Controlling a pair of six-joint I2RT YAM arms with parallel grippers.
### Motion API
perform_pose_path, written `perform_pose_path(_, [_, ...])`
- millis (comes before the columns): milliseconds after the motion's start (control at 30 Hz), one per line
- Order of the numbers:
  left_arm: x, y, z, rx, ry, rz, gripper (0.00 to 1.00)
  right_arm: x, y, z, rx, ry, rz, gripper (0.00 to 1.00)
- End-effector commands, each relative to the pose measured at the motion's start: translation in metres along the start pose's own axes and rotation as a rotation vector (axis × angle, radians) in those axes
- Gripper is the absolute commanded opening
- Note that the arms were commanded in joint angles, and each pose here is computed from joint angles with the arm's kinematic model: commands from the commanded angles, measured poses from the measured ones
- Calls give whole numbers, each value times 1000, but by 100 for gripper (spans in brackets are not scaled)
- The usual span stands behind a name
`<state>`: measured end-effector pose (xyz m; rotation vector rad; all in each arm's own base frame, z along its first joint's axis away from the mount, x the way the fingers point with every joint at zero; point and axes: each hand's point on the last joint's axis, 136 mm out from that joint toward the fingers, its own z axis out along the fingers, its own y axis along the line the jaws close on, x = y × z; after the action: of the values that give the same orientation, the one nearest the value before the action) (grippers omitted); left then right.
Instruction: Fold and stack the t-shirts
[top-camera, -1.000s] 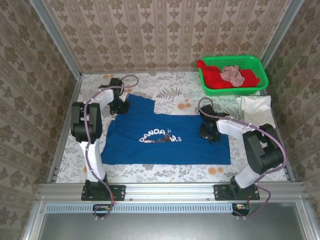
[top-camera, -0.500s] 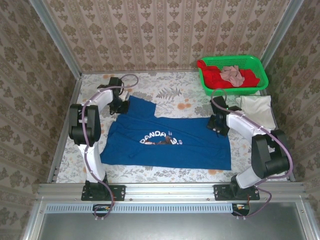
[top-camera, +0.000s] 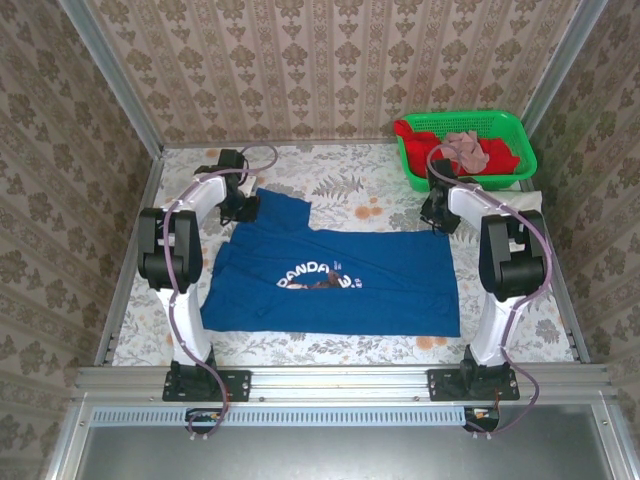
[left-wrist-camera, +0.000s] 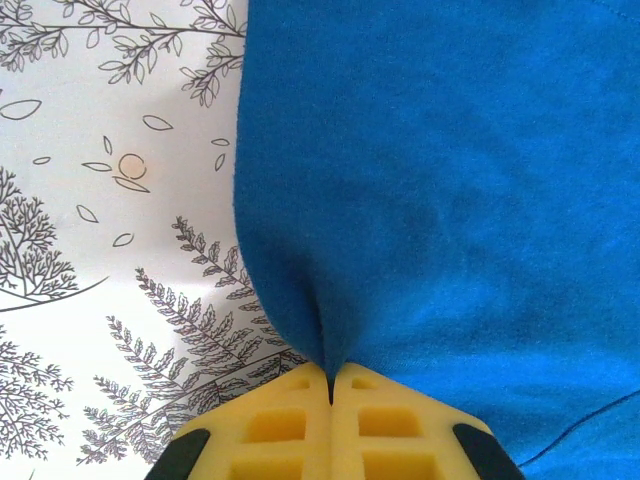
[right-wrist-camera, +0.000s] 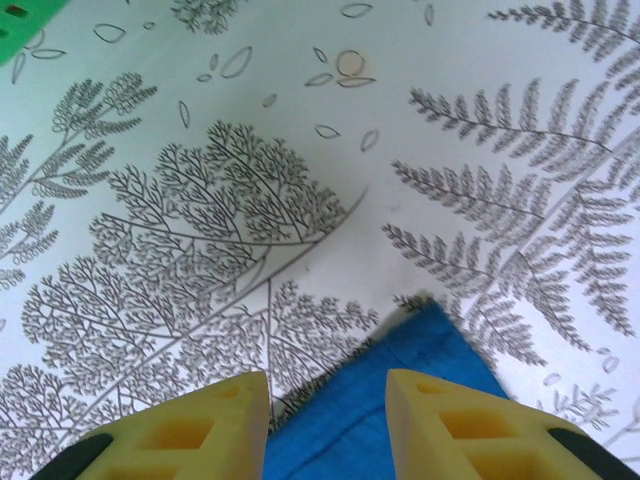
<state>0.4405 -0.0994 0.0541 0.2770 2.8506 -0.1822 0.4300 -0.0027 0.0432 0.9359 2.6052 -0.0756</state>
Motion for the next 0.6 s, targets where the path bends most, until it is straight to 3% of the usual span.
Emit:
perform_pose_path(0, [2, -1, 2, -2, 22, 0, 0, -3, -4, 5, 32, 10, -1, 37])
perform_pose_path(567, [0, -2, 4, 6, 22, 9, 0, 15, -21, 20, 96, 83, -1, 40])
